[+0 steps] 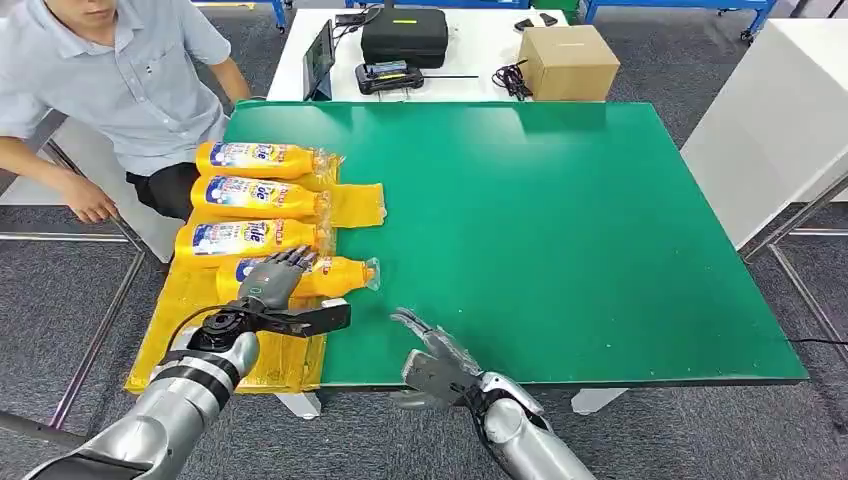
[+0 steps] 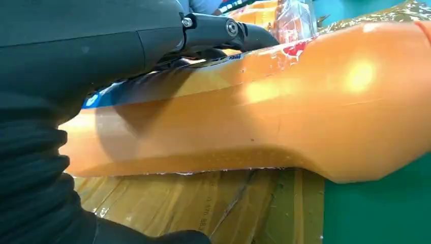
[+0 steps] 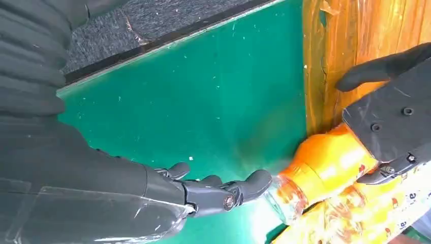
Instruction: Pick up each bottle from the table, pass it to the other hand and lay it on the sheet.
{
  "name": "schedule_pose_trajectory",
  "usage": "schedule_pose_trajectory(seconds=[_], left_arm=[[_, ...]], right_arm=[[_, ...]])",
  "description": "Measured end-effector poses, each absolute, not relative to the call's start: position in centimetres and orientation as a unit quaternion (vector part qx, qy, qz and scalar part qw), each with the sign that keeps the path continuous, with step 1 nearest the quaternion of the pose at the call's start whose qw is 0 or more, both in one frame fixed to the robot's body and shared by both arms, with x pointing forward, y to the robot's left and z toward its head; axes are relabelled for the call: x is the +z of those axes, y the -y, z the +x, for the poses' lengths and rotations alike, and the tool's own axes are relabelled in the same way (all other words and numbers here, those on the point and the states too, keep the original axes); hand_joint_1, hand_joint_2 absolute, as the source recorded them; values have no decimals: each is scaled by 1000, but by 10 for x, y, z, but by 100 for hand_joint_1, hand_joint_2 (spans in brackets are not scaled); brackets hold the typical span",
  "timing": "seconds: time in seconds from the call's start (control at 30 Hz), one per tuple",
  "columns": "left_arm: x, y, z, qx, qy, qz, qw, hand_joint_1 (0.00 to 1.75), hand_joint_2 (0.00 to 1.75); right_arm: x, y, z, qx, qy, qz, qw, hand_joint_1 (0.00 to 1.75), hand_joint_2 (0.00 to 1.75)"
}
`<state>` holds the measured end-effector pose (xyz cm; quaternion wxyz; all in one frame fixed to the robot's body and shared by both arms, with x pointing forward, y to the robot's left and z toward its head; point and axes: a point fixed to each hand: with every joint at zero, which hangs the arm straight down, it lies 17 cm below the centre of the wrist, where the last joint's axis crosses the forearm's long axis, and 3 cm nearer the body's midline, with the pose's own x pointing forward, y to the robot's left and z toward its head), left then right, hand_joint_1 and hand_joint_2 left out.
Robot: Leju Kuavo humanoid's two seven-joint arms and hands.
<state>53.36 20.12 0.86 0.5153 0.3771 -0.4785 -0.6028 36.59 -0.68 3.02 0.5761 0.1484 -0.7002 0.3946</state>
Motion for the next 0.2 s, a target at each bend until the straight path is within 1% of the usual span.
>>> schedule_pose_trajectory(seconds=[0.2], left_arm=[[12,-195,532,-599,500,374,501,0,175]], right_arm=[[27,10,368,394,699,144,579,0,175]])
